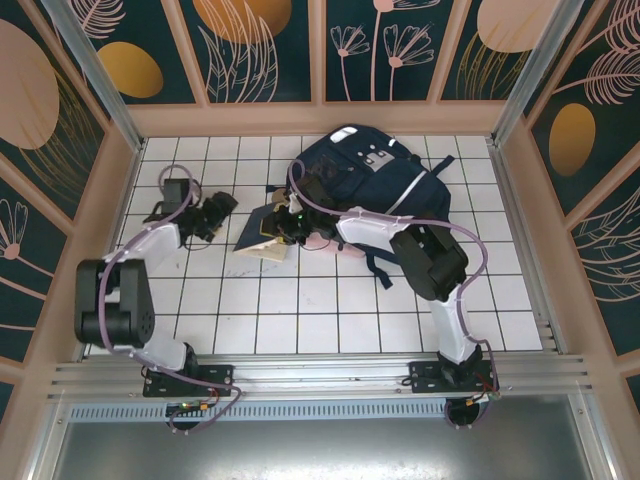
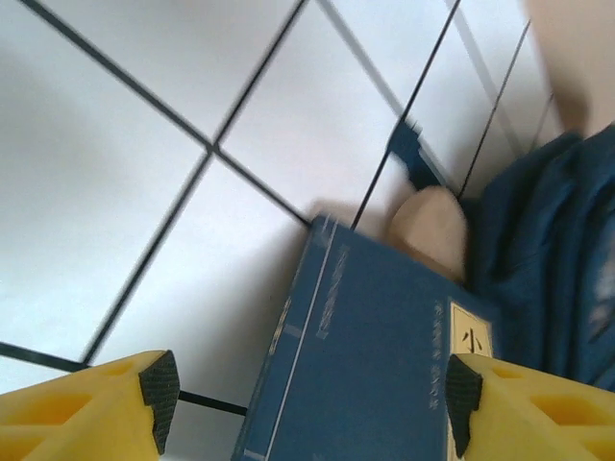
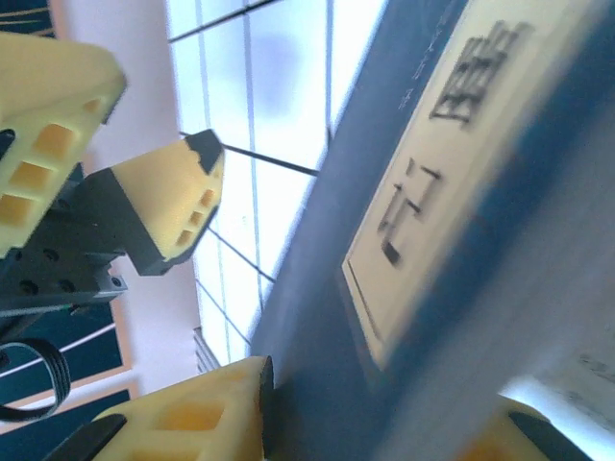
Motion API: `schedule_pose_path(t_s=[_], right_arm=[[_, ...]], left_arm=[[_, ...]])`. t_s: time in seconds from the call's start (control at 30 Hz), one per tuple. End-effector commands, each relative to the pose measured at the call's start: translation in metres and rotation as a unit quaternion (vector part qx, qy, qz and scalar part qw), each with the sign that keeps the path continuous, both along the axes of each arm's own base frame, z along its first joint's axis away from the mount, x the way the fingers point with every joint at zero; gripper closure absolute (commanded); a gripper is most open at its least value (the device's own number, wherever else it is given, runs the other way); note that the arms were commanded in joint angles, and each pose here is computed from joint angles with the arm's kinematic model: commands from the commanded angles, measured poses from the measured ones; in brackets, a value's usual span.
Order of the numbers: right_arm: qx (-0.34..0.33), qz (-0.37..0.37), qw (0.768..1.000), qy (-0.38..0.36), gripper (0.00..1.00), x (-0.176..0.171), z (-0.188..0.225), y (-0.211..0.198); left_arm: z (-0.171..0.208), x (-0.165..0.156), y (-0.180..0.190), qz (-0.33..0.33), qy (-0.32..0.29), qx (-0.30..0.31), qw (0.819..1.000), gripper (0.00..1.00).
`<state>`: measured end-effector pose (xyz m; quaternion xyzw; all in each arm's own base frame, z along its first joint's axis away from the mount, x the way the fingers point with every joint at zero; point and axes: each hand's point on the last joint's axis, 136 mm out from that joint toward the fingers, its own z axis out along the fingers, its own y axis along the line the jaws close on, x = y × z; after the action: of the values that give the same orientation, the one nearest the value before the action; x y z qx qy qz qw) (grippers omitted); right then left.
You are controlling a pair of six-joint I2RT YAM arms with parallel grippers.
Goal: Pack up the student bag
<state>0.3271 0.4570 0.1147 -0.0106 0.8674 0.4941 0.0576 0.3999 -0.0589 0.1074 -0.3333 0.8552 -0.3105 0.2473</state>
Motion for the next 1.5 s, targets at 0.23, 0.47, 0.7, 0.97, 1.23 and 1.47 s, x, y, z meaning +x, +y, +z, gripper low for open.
schedule_pose_path(t_s=[0.23,0.47,0.7,0.97,1.23,1.47], right_arm=[[0.087,0.023,0.994,-0.067,0.70,-0.016,0.096,0.012],[0.113,0.010,0.992,-0.050,0.70,-0.021,0.099,0.011],[0.094,-0.001,0.995,-0.032,0.70,-0.020,0.070,0.006],[-0.160,0.036,0.971,-0.172,0.48,0.032,0.008,-0.025],[-0.250,0.094,0.944,-0.193,0.44,0.065,-0.053,-0.016],[-0.286,0.106,0.933,-0.192,0.43,0.064,-0.084,-0.011]], left_arm=[[-0.012,-0.054,-0.038,-0.047,0.021,-0.140,0.989,0.24],[-0.018,-0.069,-0.047,-0.012,0.012,-0.215,0.977,0.24],[-0.039,-0.071,-0.041,0.018,0.028,-0.208,0.978,0.26],[-0.058,-0.084,-0.008,0.063,0.066,-0.082,0.992,0.27],[-0.059,-0.091,-0.006,0.084,0.066,-0.094,0.990,0.28],[-0.058,-0.083,-0.014,0.069,0.060,-0.097,0.991,0.28]])
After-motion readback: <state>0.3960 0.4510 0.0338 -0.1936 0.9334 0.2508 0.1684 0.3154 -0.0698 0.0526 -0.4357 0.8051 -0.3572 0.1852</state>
